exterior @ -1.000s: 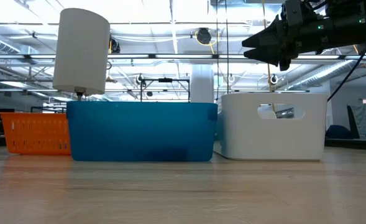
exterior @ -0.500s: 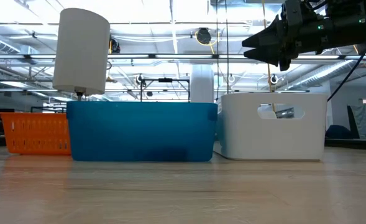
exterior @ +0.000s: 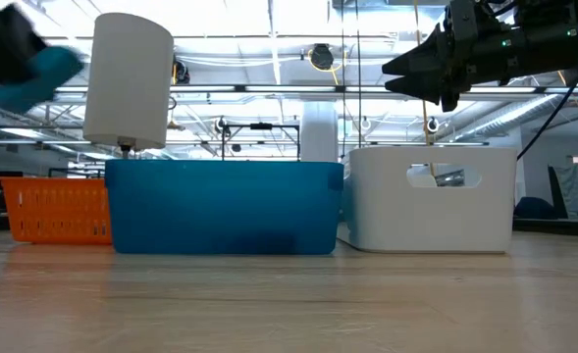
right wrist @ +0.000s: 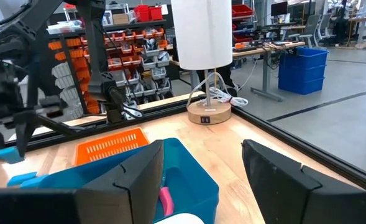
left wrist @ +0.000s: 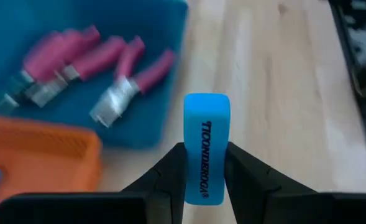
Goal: Pick & Place School Supplies
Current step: Put the blue eraser into the orange bin
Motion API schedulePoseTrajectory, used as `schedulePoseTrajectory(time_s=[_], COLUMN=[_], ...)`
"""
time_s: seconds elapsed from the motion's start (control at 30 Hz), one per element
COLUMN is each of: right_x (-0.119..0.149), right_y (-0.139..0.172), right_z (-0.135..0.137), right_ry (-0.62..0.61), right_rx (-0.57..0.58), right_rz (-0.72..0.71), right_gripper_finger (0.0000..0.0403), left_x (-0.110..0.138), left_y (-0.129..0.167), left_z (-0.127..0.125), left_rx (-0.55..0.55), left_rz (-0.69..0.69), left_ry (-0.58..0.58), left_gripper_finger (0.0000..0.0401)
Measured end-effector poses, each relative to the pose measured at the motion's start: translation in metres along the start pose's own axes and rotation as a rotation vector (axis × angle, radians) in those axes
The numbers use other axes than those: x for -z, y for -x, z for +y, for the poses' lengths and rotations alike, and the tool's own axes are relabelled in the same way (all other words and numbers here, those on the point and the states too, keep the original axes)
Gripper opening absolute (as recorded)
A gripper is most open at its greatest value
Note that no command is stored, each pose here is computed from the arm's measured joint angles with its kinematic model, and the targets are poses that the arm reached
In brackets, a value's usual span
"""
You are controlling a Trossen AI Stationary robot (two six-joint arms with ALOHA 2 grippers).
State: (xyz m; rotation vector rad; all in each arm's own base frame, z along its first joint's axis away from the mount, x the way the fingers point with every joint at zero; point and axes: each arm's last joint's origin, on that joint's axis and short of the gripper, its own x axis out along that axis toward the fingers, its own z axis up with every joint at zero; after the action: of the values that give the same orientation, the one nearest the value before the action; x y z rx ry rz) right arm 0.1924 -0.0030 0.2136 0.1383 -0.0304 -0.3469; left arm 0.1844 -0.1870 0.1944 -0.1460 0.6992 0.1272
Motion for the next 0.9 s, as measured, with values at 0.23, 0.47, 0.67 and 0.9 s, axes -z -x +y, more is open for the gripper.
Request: schedulePoseTrajectory(time_s=[0.23, 0.47, 0.67, 0.9], right_x=[0.0, 0.0, 0.0, 0.0], right_y=[0.0, 0.0, 0.0, 0.0], right_z=[0.0, 0.0, 0.0, 0.0], right_ry=[-0.007, -0.004, -0.004, -0.004], right_rx=[0.0, 0.0, 0.0, 0.001], right_rz=[0.0, 0.0, 0.0, 0.0], right_gripper_finger=[0.021, 0.021, 0.021, 0.021], left_x=[-0.021, -0.029, -0.03, -0.029], left_y=[0.013, 0.032, 0.032, 0.014], left_z=[0.016, 0.039, 0.069, 0.085], left_rx=[-0.066, -0.198, -0.363, -0.398], left_rz=[-0.111, -0.168, -0.141, 0.037], left_ry=[-0.075, -0.093, 0.115, 0.295], left_gripper_finger=[0.0097, 0.0097, 0.0097, 0.0097])
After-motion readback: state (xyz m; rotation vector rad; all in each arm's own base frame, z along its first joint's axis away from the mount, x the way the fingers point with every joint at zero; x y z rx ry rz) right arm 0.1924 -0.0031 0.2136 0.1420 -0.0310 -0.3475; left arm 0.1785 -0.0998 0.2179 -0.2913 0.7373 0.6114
